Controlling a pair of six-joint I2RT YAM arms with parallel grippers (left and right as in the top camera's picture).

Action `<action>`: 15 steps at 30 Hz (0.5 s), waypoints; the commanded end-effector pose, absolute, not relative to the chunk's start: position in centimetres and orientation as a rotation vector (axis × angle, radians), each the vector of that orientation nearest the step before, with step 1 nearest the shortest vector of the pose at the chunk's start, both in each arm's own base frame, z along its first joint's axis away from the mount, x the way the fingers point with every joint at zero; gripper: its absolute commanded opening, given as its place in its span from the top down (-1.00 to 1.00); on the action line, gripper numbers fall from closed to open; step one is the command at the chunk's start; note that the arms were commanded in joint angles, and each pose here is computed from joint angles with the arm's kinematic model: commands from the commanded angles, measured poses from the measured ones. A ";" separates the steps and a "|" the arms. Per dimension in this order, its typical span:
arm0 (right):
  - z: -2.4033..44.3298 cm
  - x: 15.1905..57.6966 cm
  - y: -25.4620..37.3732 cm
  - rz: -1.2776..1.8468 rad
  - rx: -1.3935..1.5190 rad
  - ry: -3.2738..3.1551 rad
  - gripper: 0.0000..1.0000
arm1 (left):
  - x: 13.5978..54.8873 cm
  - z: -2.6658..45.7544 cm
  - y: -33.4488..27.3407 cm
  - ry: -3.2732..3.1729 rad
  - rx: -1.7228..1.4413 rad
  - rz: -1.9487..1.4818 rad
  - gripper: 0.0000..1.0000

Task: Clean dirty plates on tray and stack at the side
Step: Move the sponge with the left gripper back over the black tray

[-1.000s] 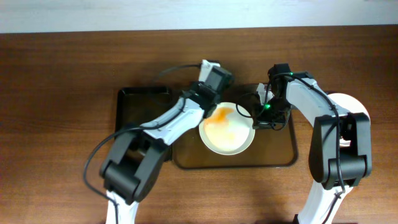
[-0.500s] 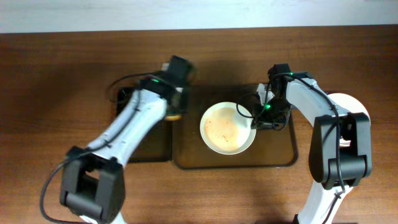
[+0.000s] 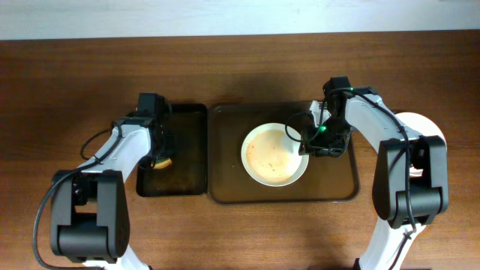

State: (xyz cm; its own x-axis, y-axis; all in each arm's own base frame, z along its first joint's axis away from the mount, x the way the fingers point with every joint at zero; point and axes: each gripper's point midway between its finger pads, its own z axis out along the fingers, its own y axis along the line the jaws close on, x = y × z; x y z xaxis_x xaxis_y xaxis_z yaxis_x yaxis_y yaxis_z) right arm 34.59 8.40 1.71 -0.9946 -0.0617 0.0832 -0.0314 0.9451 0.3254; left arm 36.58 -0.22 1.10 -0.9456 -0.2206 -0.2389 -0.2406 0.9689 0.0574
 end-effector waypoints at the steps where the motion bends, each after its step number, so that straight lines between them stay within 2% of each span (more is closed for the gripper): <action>1: 2.0 34.7 8.2 -0.492 0.079 -3.020 -0.05 | 37.1 0.9 -0.5 2.863 -0.273 0.105 -0.63; 2: 2.0 34.7 8.2 -0.491 0.079 -3.021 -0.05 | 37.2 0.8 -0.5 2.855 -0.273 0.103 -0.63; 3: 2.0 34.7 8.2 -0.491 0.079 -3.021 -0.05 | 37.1 0.4 -0.5 2.853 -0.273 0.101 0.14; 4: 2.0 34.7 8.2 -0.491 0.079 -3.021 -0.05 | 36.8 0.0 -0.5 2.859 -0.272 0.098 0.60; 6: 2.0 34.7 8.2 -0.491 0.079 -3.020 -0.04 | 36.3 -0.4 -0.6 2.873 -0.272 0.097 0.93; 7: 2.0 34.7 8.2 -0.491 0.079 -3.020 -0.04 | 36.5 -0.3 -0.9 2.872 -0.269 0.072 1.00; 11: 2.0 34.7 8.2 -0.491 0.079 -3.021 -0.07 | 38.0 4.5 -1.3 2.873 -0.259 0.045 1.00; 13: 2.0 34.7 8.2 -0.492 0.079 -3.020 -0.16 | 39.3 8.2 -3.4 2.837 -0.215 -0.074 1.00; 15: 2.0 34.7 8.2 -0.491 0.079 -3.021 -0.18 | 39.6 9.4 -4.8 2.816 -0.169 -0.103 1.00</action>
State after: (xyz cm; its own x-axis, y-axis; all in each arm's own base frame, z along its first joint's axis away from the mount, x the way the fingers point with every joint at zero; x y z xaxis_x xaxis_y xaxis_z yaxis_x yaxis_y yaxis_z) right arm 34.65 8.39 1.71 -0.9948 -0.0617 0.0805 -0.0323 0.9451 0.3251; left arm 38.20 -2.00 5.46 -0.9581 -0.1777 -0.2244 -0.1798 0.9836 -0.0114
